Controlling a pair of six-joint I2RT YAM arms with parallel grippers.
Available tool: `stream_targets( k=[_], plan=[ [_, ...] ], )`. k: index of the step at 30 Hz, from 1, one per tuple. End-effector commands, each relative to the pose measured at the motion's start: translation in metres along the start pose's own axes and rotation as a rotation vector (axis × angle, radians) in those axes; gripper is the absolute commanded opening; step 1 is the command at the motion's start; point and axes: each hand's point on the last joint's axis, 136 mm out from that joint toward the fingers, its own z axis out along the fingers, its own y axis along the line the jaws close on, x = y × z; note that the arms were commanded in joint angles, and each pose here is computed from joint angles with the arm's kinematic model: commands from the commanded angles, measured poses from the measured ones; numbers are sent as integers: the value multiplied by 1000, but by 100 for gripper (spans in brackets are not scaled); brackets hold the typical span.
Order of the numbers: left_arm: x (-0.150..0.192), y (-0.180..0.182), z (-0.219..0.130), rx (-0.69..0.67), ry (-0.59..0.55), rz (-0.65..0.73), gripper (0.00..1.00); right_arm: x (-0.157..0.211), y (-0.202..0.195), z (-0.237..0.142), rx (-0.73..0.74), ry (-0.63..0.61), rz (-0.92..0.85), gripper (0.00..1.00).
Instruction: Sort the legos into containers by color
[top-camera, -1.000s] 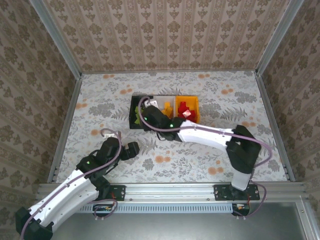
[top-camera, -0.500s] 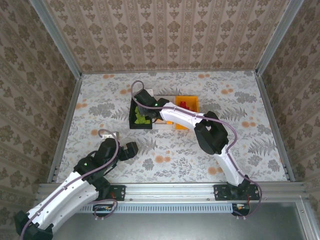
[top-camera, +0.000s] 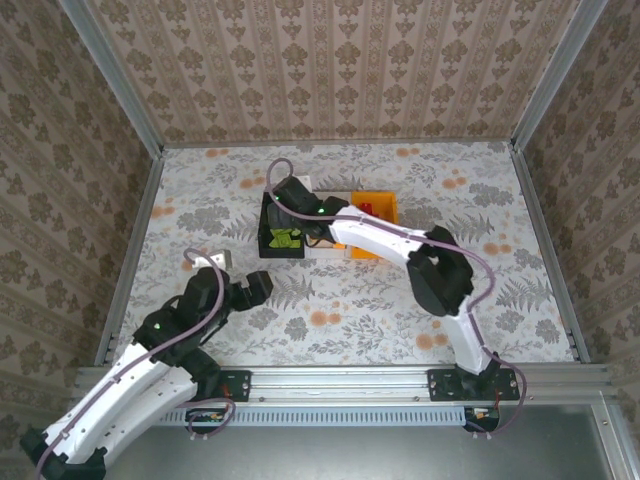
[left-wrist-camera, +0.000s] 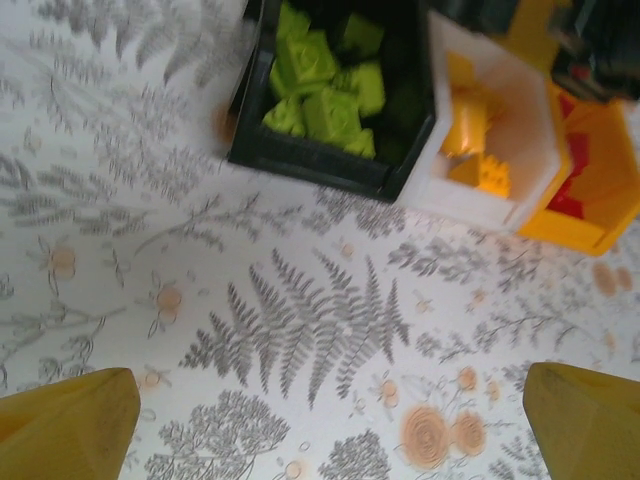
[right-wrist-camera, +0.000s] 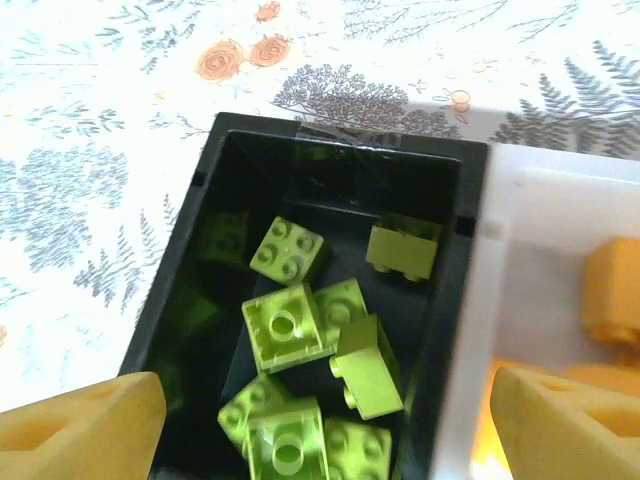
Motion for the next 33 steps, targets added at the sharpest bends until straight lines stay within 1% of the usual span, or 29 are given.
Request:
stream_targets(
  k=[1, 4, 6, 7, 9, 11, 12, 14, 17, 20, 21, 23, 25, 27, 31, 32, 33],
  plan=[
    [-32, -8, -14, -22, -86, 87, 100, -47, 4, -73, -88, -204, 52, 88],
    [-47, -13, -14, -49, -124, 141, 100, -40, -19, -104, -88, -253, 59, 92],
    [-55, -22, -7, -28, -162, 208, 100, -31, -39, -121, -56, -271, 48, 98],
    [-58, -25, -2, -17, -181, 232, 100, -26, -53, -128, -20, -282, 43, 100],
    [-61, -26, 7, -24, -209, 263, 100, -13, -81, -139, 67, -286, 35, 100],
    [-69, -21, 15, -66, -255, 289, 100, 6, -114, -145, 176, -286, 42, 100],
    [-74, -15, 18, -105, -275, 297, 100, 11, -125, -156, 186, -298, 55, 100],
    [-91, 1, 23, -197, -329, 322, 100, 28, -140, -161, 189, -302, 58, 100],
    [-116, 34, 31, -352, -367, 341, 100, 46, -165, -163, 211, -278, 109, 100],
    [-140, 83, 43, -532, -360, 341, 100, 54, -185, -165, 253, -251, 97, 100],
    [-144, 95, 47, -570, -349, 337, 100, 55, -190, -167, 268, -256, 94, 100],
    [-148, 131, 57, -681, -303, 321, 100, 55, -200, -171, 296, -268, 95, 100],
    [-148, 152, 68, -730, -280, 319, 100, 55, -209, -173, 307, -278, 112, 100],
    [-151, 159, 80, -725, -295, 346, 100, 55, -216, -175, 308, -285, 135, 100],
    [-158, 155, 99, -664, -399, 443, 100, 57, -233, -179, 335, -301, 178, 100],
    [-159, 152, 102, -646, -418, 475, 100, 57, -237, -179, 340, -303, 184, 100],
    [-157, 153, 108, -604, -411, 471, 100, 58, -241, -180, 346, -306, 188, 100]
  ],
)
